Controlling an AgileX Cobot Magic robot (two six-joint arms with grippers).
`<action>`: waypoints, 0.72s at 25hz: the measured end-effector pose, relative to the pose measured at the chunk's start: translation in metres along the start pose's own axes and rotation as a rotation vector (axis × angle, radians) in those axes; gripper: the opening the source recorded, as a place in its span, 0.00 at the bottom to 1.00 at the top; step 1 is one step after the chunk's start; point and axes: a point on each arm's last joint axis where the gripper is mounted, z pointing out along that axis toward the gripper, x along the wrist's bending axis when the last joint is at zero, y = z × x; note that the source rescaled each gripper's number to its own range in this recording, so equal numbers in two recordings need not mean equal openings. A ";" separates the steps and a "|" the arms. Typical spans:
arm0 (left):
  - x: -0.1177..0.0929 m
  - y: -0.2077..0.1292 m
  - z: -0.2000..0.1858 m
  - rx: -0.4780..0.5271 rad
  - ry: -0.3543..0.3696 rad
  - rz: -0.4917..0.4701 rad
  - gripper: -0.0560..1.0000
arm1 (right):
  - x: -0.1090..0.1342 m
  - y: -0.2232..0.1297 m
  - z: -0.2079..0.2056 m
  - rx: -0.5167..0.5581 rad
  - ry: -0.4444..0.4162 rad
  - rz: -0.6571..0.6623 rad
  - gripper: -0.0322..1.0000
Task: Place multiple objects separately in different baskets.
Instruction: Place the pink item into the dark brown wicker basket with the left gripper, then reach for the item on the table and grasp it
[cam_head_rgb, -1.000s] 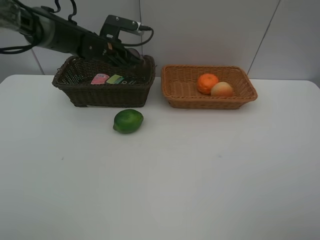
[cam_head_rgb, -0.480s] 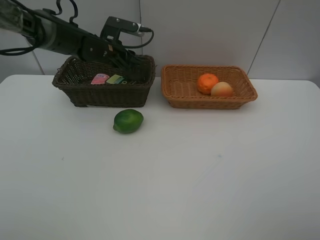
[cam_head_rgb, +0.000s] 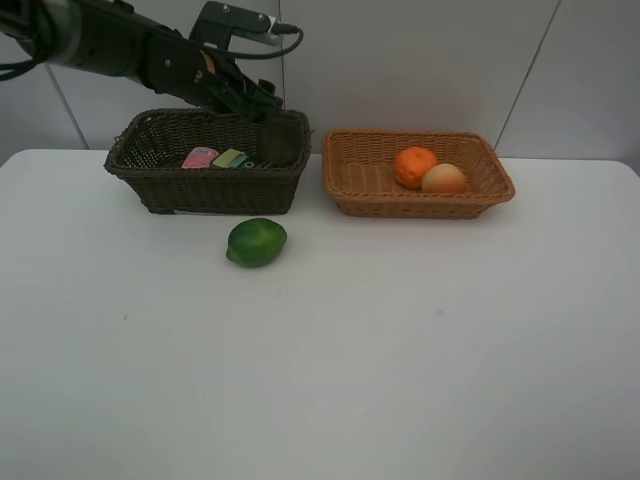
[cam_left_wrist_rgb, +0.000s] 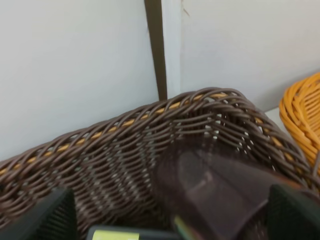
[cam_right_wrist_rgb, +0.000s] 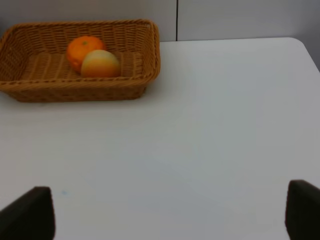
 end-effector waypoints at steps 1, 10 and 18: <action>0.000 0.000 0.000 0.000 0.000 0.000 0.98 | 0.000 0.000 0.000 0.000 0.000 0.000 1.00; 0.004 0.016 -0.048 0.210 0.059 -0.029 0.98 | 0.000 0.000 0.000 0.000 0.000 0.000 1.00; -0.010 0.013 -0.096 0.296 0.031 -0.055 0.98 | 0.000 0.000 0.000 0.000 0.000 0.000 1.00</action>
